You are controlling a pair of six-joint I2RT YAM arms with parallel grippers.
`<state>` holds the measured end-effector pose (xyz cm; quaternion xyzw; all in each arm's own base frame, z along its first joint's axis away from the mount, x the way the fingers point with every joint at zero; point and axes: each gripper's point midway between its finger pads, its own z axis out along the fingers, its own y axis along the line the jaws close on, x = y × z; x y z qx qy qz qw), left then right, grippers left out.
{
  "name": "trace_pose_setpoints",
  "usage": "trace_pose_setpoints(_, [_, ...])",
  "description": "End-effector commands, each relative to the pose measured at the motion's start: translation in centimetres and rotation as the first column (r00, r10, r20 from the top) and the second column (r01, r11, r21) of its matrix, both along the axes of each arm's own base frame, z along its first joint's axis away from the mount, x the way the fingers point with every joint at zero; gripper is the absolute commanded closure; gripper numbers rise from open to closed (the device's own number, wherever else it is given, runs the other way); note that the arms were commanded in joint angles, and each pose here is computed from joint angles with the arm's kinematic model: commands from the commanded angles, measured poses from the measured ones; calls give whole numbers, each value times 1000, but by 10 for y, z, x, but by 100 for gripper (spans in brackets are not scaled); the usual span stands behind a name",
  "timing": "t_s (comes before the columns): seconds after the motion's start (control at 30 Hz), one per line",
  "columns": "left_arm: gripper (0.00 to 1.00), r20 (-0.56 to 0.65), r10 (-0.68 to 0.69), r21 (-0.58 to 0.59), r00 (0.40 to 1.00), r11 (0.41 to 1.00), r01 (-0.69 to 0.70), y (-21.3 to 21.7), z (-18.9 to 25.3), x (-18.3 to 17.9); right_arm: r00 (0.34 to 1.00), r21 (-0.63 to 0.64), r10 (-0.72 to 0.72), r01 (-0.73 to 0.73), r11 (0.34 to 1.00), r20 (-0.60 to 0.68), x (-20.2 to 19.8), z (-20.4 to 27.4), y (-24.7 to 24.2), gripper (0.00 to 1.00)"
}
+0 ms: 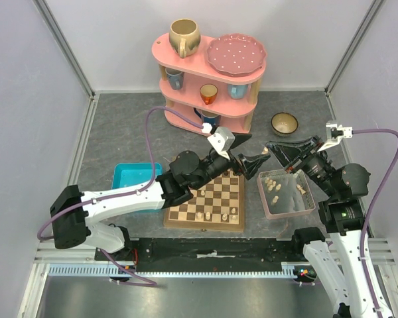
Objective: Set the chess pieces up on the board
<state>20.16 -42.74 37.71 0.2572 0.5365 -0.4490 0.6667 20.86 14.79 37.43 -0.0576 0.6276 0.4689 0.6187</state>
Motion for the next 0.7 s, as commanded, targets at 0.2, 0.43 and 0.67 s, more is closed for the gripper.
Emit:
trace_pose_setpoints(0.2, [25, 59, 11, 55, 998, 998, -14, -14, 5, 6, 996, 8, 31, -31, 999, 81, -17, 27, 2, 100])
trace_pose_setpoints(0.43, [37, 58, 22, 62, 998, 998, -25, -17, 3, 9, 996, 3, 42, -42, 999, 80, -19, 29, 4, 100])
trace_pose_setpoints(0.67, [60, 49, 12, 49, 999, 999, -15, -22, 6, 9, 996, -20, 39, -38, 999, 77, -20, 25, 3, 100])
